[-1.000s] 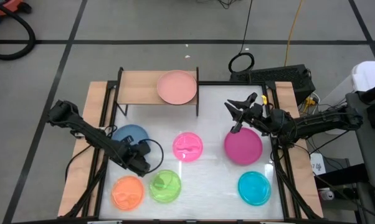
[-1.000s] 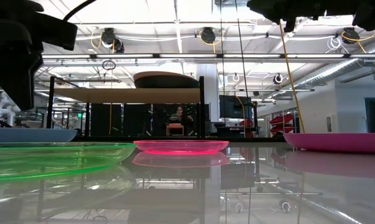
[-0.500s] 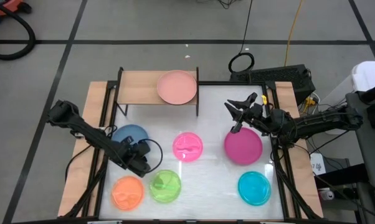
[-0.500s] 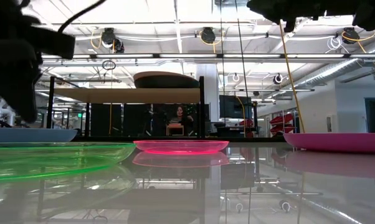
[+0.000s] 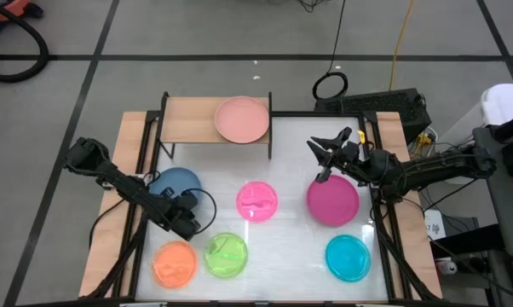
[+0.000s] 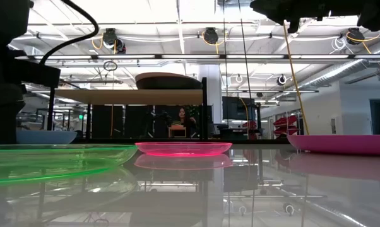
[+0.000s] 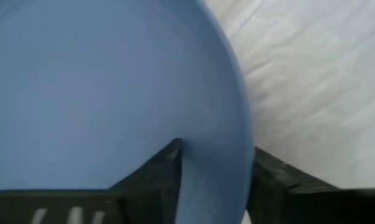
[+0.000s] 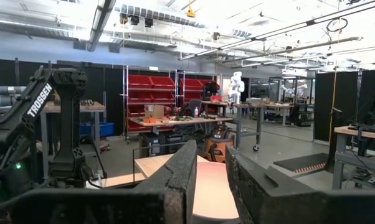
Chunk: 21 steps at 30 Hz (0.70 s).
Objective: Place and stack plates onto a shelf
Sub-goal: Stack the light blue plate on top of the peach plate on the shelf
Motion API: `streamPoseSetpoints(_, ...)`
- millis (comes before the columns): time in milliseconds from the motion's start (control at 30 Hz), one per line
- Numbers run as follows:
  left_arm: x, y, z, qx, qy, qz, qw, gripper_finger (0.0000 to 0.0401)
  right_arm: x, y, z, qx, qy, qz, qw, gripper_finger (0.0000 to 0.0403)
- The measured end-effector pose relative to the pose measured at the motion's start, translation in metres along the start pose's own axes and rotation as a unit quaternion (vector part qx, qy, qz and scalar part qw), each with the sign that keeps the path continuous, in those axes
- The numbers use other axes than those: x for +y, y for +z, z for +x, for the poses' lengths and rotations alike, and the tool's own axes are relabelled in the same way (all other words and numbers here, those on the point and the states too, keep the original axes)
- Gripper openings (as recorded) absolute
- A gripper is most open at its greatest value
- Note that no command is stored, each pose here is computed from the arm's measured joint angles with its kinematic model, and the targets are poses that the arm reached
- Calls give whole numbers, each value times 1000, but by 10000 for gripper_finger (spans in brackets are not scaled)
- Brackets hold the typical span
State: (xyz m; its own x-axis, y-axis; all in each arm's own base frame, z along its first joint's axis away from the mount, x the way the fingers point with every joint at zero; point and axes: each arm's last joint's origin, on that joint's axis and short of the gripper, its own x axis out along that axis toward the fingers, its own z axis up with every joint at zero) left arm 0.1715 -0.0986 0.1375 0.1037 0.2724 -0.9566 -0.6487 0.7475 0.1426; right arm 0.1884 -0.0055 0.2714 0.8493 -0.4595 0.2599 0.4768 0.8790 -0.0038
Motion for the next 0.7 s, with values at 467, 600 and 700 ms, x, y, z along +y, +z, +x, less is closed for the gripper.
streamPoseSetpoints(467,-32,26,-47,-56,-77,47,994,10,0,0,0,0,0,0,1000,70)
streamPoseSetpoints(600,-45,42,-79,-104,-113,81,985,10,0,0,0,0,0,0,1000,70)
streamPoseSetpoints(700,-53,53,-104,-148,-132,110,974,10,0,0,0,0,0,0,1000,70)
